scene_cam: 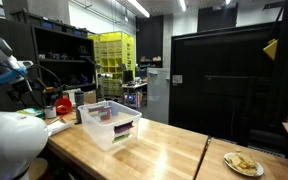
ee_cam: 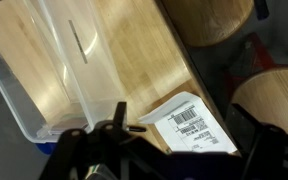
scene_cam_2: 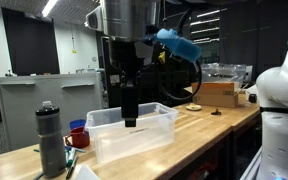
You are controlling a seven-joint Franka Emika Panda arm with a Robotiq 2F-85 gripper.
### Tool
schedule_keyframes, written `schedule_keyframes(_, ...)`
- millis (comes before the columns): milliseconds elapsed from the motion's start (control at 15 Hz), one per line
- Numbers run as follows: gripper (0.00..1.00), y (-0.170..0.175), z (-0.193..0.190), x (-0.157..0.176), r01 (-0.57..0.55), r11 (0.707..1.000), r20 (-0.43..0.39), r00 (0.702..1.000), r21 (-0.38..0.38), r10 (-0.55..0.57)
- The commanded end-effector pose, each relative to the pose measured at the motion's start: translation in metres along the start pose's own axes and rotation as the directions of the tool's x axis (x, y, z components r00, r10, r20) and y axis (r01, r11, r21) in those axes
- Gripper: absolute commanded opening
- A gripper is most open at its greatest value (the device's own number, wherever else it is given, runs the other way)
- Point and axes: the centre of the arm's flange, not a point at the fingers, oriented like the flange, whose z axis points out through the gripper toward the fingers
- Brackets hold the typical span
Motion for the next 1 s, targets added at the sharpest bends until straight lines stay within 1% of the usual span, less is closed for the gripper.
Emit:
schedule_keyframes(0, 1.0, 0.004, -0.004, 0.008, -0.026, 1.0, 0.004, 1.0, -0.002, 0.026)
schedule_keyframes(467, 1.0, 0.034, -0.013, 0.037, -0.09, 0.996, 0.038, 0.995, 0.015, 0.089)
schedule_keyframes(667, 1.0, 0.043, -0.02, 0.052, -0.103, 0.994, 0.064, 0.993, 0.019, 0.102)
schedule_keyframes(933, 1.0, 0.054, -0.035, 0.072, -0.104, 0.995, 0.094, 0.99, 0.004, 0.103)
